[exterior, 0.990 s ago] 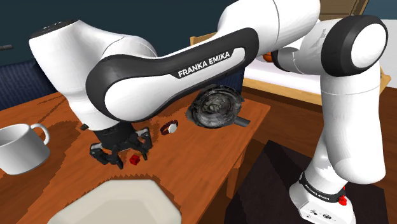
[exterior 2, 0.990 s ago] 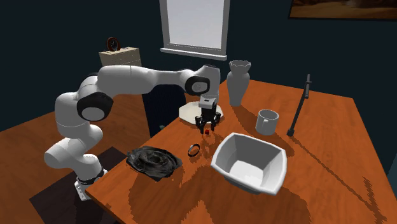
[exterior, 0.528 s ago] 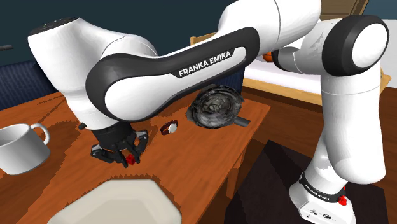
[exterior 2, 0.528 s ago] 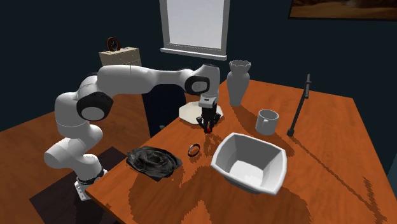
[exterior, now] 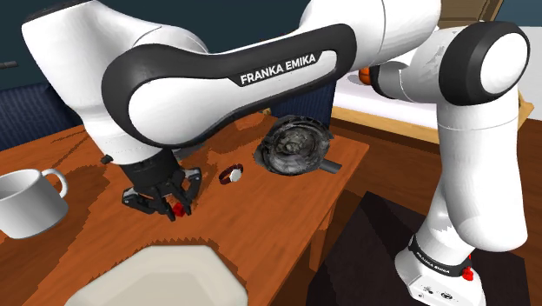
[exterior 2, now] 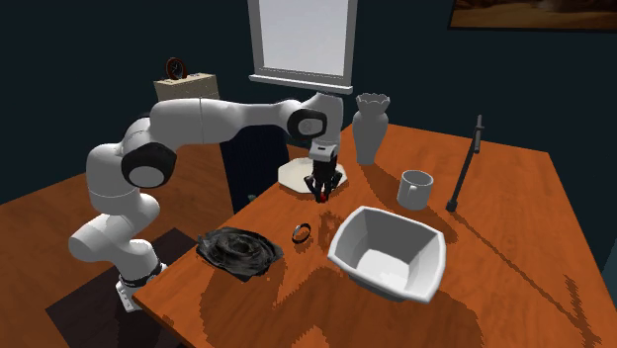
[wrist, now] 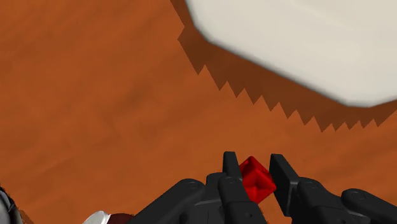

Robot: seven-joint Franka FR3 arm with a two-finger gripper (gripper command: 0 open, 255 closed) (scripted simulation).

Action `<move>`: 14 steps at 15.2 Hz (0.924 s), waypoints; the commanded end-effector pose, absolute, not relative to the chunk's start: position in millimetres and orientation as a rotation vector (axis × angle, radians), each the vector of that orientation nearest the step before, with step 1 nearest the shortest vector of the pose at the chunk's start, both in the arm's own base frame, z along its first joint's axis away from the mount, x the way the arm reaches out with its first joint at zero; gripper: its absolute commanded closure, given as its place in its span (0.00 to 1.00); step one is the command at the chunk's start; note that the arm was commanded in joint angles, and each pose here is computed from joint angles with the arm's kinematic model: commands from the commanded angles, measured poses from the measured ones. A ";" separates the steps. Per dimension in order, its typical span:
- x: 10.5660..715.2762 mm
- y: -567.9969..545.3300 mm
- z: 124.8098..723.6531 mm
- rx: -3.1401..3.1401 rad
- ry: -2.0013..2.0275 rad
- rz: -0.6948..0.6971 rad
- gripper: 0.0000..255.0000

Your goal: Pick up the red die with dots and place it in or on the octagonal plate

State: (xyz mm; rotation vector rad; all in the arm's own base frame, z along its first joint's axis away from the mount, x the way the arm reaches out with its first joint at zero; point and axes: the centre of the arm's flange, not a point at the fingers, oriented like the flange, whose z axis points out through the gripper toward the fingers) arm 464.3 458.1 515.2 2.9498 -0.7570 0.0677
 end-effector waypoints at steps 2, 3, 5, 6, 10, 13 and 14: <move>463.6 457.4 530.4 2.949 -0.757 0.067 1.00; 463.6 457.4 535.7 2.949 -0.757 0.067 1.00; 463.6 457.4 546.2 2.949 -0.757 0.067 1.00; 463.6 457.4 551.5 2.949 -0.757 0.067 1.00; 463.6 457.4 572.6 2.949 -0.757 0.067 1.00; 445.6 476.7 573.3 2.949 -0.757 0.067 1.00; 436.6 486.3 573.4 2.949 -0.757 0.067 1.00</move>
